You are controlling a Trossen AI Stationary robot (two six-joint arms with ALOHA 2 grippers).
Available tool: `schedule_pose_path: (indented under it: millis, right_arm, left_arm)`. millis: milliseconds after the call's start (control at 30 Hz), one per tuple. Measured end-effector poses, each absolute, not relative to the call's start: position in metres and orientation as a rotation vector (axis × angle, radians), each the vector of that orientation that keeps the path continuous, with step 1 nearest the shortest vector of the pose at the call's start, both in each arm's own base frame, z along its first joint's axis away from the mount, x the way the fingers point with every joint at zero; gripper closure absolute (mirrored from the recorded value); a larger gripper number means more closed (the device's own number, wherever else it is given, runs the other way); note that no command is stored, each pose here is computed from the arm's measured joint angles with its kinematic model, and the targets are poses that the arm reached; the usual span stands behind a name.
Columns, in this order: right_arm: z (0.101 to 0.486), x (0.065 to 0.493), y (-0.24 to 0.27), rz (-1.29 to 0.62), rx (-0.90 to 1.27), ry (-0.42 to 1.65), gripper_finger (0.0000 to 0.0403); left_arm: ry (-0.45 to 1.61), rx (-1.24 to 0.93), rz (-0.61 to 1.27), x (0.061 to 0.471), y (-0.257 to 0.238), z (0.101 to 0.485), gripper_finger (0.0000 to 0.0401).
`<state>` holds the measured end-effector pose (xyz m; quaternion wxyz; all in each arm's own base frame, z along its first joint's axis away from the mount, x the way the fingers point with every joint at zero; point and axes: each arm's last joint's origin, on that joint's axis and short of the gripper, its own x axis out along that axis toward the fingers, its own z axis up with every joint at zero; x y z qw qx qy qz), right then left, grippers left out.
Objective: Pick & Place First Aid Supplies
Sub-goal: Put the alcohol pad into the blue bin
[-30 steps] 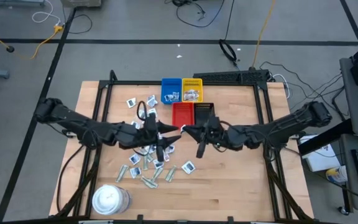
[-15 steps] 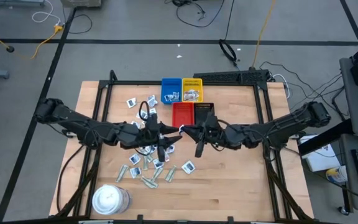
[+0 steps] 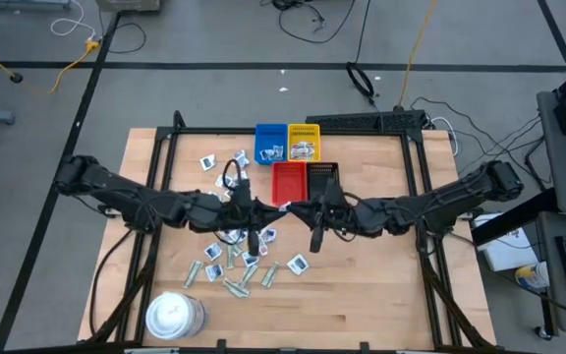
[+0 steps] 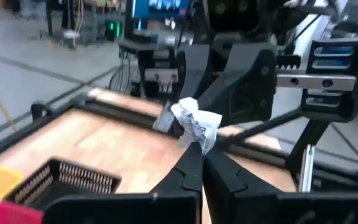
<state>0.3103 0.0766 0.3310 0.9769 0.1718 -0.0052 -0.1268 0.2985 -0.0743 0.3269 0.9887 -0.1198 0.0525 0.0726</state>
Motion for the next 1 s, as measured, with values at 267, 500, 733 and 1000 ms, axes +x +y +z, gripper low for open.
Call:
schedule_pose_path:
  millis: [267, 500, 733, 1000]
  right_arm:
    - [0.343, 0.294, 0.091, -0.175, 0.176, 0.006, 0.0292]
    - [0.357, 0.279, 0.096, -0.141, 0.120, -0.034, 0.0244]
    - [0.376, 0.263, 0.092, -0.127, 0.157, -0.105, 0.0241]
    - [0.396, 0.243, 0.083, -0.132, 0.154, -0.182, 0.0241]
  left_arm:
    - [0.470, -0.263, 0.088, 0.300, -0.054, 0.312, 0.0400]
    - [0.867, -0.228, 0.070, 0.295, -0.023, 0.307, 0.0400]
    - [1.133, -0.234, 0.056, 0.280, 0.009, 0.299, 0.0401]
    - [1.314, -0.213, 0.067, 0.279, 0.038, 0.284, 0.0401]
